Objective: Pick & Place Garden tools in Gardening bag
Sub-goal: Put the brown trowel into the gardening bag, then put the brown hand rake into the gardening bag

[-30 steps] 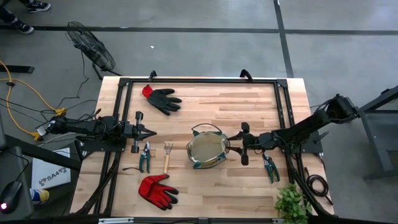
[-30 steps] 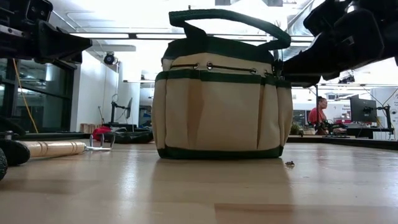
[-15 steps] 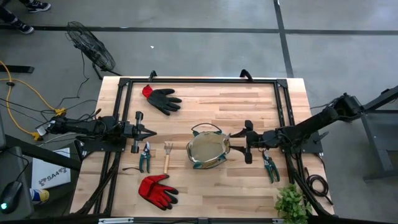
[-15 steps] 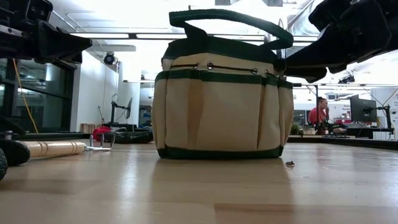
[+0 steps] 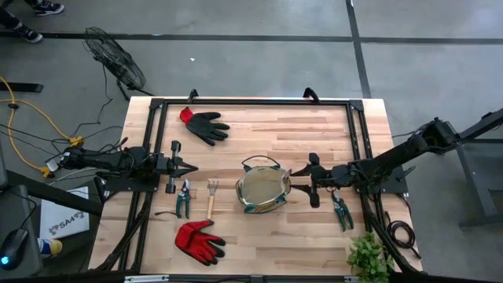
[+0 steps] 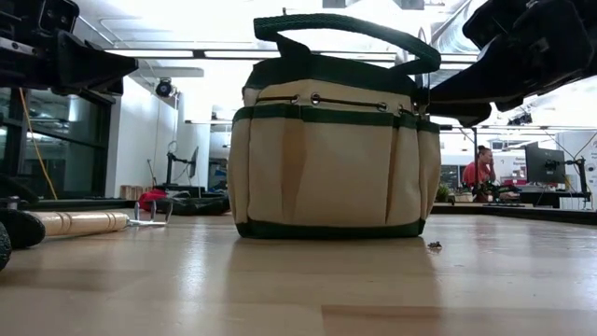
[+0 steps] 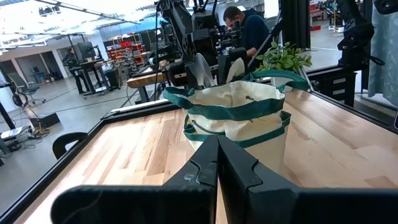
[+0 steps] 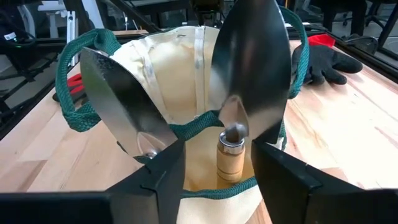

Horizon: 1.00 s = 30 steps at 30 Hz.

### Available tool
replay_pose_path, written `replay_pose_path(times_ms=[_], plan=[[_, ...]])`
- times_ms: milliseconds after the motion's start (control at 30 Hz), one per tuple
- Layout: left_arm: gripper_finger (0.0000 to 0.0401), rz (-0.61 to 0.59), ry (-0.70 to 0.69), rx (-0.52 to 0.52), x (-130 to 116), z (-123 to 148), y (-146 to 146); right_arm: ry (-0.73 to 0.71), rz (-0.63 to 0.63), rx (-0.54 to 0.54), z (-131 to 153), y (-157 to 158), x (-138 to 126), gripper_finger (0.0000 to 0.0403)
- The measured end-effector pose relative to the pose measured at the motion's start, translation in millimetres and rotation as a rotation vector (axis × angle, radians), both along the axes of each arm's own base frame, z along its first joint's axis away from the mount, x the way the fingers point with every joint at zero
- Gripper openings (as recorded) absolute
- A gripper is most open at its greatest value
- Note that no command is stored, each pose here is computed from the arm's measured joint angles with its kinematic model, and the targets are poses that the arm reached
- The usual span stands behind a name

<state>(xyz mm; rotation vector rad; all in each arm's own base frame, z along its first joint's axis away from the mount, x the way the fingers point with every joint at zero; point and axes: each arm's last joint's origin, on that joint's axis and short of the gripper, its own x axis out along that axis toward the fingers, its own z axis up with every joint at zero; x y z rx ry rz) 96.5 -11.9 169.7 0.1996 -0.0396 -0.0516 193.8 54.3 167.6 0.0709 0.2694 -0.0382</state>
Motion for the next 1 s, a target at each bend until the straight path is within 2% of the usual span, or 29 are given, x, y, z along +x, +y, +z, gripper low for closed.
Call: replay_pose_path(times_ms=[200, 400, 767, 1000], plan=[[0.0, 0.0, 0.0, 0.0, 0, 0, 0, -0.005, 0.015, 0.01, 1, 1, 0, 0.014], [0.0, 0.004, 0.0, 0.0, 0, 0, 0, -0.013, 0.019, 0.064, 2, 1, 0, 0.0137], [0.0, 0.003, 0.0, 0.0, 0, 0, 0, 0.023, 0.08, 0.089, 0, 11, -6, 0.0137], [0.0, 0.003, 0.0, 0.0, 0, 0, 0, 0.012, 0.069, 0.18, 6, 11, -11, 0.0137]])
